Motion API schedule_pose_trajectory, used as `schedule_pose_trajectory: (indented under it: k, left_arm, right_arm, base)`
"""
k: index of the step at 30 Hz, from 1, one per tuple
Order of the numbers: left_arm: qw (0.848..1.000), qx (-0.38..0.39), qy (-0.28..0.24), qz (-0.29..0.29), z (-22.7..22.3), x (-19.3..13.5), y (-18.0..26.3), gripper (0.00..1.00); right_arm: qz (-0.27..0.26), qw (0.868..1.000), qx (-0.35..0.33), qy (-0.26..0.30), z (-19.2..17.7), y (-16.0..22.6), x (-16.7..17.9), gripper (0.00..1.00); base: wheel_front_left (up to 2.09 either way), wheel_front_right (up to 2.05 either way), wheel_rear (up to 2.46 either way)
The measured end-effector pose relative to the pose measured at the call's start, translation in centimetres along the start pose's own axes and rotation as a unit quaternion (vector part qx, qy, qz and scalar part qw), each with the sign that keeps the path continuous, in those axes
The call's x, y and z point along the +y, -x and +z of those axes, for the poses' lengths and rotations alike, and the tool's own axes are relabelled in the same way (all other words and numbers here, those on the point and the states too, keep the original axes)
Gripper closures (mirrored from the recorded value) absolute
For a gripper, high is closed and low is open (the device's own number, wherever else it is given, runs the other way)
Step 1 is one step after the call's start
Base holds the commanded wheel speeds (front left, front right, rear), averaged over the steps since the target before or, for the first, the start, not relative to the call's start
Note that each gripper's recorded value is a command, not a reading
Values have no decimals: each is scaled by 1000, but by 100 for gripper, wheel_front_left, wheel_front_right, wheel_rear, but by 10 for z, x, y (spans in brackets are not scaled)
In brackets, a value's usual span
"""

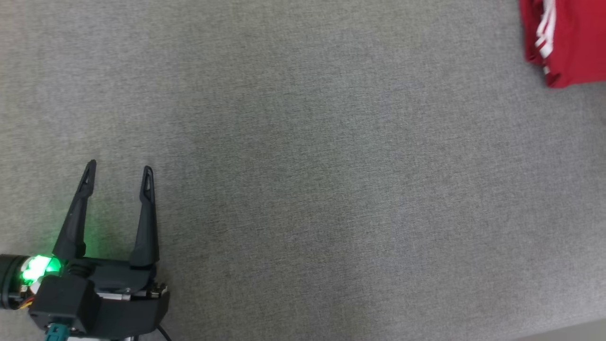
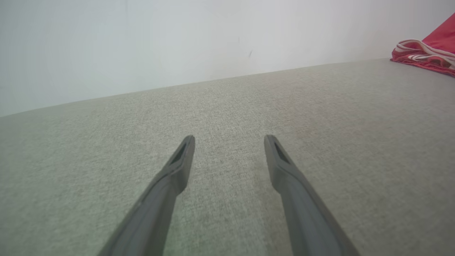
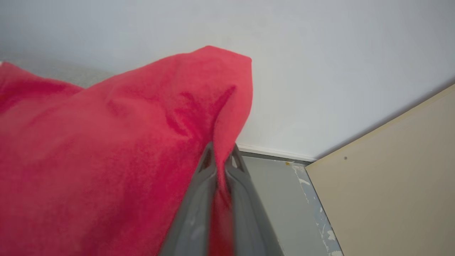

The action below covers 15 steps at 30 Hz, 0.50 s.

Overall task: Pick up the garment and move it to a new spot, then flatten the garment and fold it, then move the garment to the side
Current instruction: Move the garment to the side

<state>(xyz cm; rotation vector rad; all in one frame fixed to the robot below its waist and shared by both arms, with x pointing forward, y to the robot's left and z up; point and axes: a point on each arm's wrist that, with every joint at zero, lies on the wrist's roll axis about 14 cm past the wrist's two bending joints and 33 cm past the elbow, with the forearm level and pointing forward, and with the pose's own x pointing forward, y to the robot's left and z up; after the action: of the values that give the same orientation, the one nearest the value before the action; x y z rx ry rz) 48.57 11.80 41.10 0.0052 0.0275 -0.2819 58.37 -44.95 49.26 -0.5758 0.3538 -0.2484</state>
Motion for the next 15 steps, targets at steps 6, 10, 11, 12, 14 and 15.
schedule_pose_trajectory:
  k: [6,10,11,12,14,15]
  left_arm:
    - [1000,-6,-1,-6,-1,-3,-5,0]
    - [1000,-4,0,-8,-5,-5,-6,0]
    - [1000,-3,0,-8,-5,-5,-6,0]
    - [1000,-2,0,-9,-6,-5,-6,0]
    - [1000,-2,0,-8,-7,-5,-6,0]
    - [1000,-1,-1,-7,-7,-4,-6,0]
  right_arm:
    - [-23,1000,0,21,6,-2,-23,100]
    - [-26,999,3,26,5,-4,-25,100]
    - [-25,999,4,27,5,-4,-25,100]
    - [-25,999,4,27,5,-5,-24,72]
    - [-23,999,1,34,8,-7,-22,0]
    - [-22,999,-2,35,10,-7,-22,0]
  base:
    - [0,0,0]
    - [0,0,0]
    - [0,0,0]
    - [0,0,0]
    - [0,0,0]
    - [0,0,0]
